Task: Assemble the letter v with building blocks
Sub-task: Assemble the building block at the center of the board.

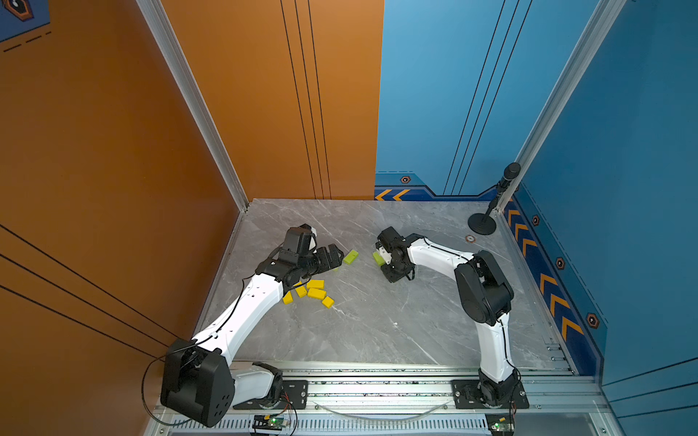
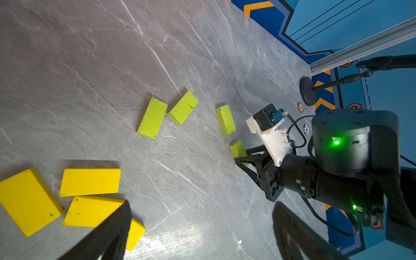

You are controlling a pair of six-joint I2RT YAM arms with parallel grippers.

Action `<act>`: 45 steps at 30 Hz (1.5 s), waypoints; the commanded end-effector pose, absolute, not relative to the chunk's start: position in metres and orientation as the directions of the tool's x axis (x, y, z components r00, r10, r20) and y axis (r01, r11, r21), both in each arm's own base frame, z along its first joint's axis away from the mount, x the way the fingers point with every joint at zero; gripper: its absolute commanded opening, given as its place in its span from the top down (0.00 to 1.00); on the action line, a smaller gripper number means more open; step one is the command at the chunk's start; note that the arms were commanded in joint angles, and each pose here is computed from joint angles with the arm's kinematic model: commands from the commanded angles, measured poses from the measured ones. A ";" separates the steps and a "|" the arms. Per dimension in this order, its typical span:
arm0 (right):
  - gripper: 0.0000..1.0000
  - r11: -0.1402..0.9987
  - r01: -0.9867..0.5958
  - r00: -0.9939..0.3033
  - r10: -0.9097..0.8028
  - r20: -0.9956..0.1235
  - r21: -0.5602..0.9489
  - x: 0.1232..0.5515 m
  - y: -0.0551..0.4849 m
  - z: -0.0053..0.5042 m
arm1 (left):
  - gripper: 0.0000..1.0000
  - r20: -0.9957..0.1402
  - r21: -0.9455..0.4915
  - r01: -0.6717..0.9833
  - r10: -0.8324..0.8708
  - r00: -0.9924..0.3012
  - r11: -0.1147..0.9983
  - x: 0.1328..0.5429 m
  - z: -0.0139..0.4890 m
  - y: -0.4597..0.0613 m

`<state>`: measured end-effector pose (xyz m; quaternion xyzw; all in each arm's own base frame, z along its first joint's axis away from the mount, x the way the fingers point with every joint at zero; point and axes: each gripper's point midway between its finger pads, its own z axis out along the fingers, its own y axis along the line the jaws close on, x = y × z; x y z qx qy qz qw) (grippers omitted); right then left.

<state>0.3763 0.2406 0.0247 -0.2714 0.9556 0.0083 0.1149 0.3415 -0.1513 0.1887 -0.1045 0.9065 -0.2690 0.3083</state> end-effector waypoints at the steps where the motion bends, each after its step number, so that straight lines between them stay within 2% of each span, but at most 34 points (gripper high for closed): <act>1: 0.76 0.872 -0.488 -0.848 -0.486 -0.212 -0.047 0.380 0.240 0.014 | 0.02 -0.515 -0.530 -0.022 -0.343 -0.785 0.848 0.344 0.187 -0.147; 45: 0.71 0.874 -0.480 -0.848 -0.484 -0.217 -0.074 0.385 0.249 0.005 | 0.02 -0.501 -0.522 -0.039 -0.343 -0.795 0.852 0.341 0.181 -0.144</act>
